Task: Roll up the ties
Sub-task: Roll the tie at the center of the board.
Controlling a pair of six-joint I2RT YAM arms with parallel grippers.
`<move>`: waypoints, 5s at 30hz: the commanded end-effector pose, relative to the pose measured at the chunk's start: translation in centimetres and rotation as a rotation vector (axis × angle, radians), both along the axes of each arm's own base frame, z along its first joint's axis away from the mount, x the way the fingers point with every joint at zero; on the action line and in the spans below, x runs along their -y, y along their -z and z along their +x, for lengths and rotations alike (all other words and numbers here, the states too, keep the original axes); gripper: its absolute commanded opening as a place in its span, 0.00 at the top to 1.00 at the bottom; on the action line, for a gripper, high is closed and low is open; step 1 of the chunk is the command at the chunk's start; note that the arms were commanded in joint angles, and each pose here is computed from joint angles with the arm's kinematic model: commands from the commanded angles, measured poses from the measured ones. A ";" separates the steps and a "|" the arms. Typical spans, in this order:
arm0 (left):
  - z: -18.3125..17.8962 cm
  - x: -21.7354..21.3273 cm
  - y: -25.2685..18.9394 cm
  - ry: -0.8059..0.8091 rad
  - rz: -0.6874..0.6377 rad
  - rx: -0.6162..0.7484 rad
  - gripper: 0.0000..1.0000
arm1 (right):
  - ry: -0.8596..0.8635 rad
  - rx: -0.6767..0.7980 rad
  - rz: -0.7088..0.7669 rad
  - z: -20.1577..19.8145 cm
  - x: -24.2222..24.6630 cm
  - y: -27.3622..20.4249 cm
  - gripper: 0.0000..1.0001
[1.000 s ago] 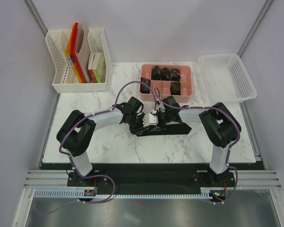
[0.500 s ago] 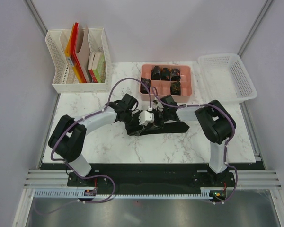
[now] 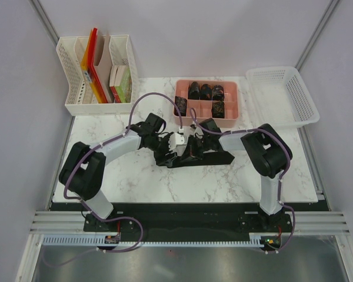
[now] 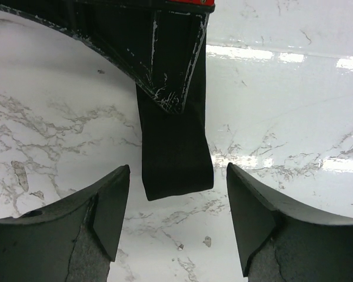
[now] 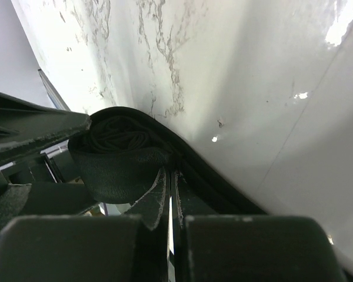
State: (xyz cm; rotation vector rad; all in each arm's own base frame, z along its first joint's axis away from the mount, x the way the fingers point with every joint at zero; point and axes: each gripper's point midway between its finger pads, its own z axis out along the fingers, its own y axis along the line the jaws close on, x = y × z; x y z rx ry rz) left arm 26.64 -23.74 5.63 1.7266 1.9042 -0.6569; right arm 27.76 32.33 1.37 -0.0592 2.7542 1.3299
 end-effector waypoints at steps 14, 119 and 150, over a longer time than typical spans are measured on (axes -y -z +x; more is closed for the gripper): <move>-0.1 3.5 -0.5 0.085 -0.037 0.015 0.53 | 0.062 -0.081 -0.128 -2.6 0.2 5.3 1.00; 0.8 -1.9 1.7 0.047 -0.041 0.072 0.22 | -0.020 0.139 -0.072 -0.5 -0.8 3.8 1.00; -1.6 0.5 5.9 0.045 0.178 -0.061 0.64 | 0.020 0.070 0.053 -0.7 -2.1 0.0 0.84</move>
